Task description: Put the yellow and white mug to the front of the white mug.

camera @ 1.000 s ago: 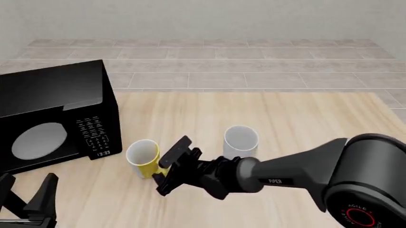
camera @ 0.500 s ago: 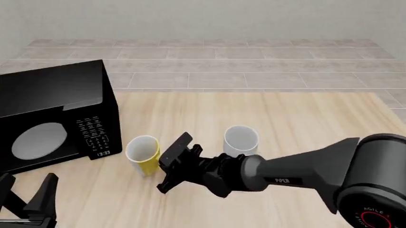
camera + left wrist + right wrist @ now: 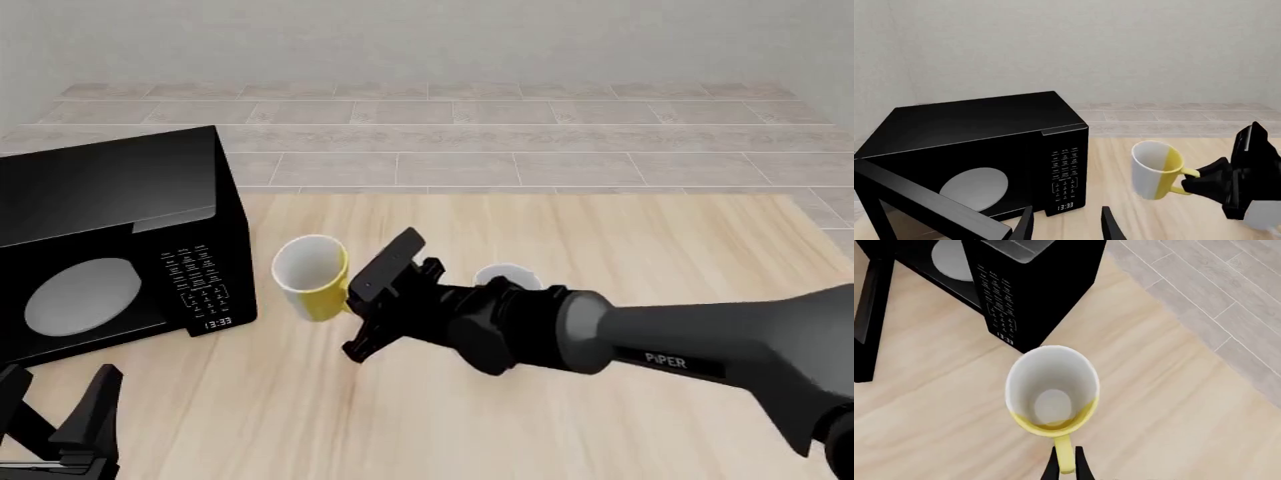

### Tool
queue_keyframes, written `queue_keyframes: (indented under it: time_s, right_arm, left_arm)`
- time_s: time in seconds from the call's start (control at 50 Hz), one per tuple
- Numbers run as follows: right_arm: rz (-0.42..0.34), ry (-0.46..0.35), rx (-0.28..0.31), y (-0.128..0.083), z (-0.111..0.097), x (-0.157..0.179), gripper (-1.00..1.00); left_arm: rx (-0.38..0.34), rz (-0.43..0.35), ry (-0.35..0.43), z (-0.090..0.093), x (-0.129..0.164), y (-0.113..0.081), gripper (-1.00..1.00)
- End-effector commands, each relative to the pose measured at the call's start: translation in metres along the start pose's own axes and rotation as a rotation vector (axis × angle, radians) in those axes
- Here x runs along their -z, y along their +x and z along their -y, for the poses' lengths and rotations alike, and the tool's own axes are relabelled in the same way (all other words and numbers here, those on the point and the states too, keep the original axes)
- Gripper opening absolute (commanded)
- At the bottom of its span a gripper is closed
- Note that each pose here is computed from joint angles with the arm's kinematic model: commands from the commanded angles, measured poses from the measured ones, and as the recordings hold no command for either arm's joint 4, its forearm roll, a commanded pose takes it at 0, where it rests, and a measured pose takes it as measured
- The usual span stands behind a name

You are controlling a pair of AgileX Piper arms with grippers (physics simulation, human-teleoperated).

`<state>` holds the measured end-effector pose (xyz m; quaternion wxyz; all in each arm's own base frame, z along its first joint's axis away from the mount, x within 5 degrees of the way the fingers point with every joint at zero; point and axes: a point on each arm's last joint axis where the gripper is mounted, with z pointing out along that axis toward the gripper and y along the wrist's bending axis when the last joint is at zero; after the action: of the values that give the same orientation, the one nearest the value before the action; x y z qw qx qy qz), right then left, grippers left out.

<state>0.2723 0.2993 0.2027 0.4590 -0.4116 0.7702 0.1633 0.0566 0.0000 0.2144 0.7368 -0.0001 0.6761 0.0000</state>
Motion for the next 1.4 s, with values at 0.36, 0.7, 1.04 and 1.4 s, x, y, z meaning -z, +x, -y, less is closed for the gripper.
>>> queue_keyframes:
  time_s: [0.36, 0.7, 1.04, 1.4]
  right_arm:
    - [-0.001, 0.140, -0.051, -0.024, 0.071, 0.018, -1.00]
    - [-0.001, 0.219, -0.100, -0.014, 0.104, 0.033, -1.00]
    - [-0.002, 0.290, -0.158, 0.004, 0.132, 0.039, -1.00]
    - [-0.001, 0.390, -0.212, 0.022, 0.169, 0.059, -1.00]
  left_arm:
    - [0.000, 0.000, 0.000, 0.000, 0.000, 0.000, 1.00]
    - [0.000, 0.000, 0.000, 0.000, 0.000, 0.000, 1.00]
    - [0.000, 0.000, 0.000, 0.000, 0.000, 0.000, 1.00]
    - [0.000, 0.000, 0.000, 0.000, 0.000, 0.000, 1.00]
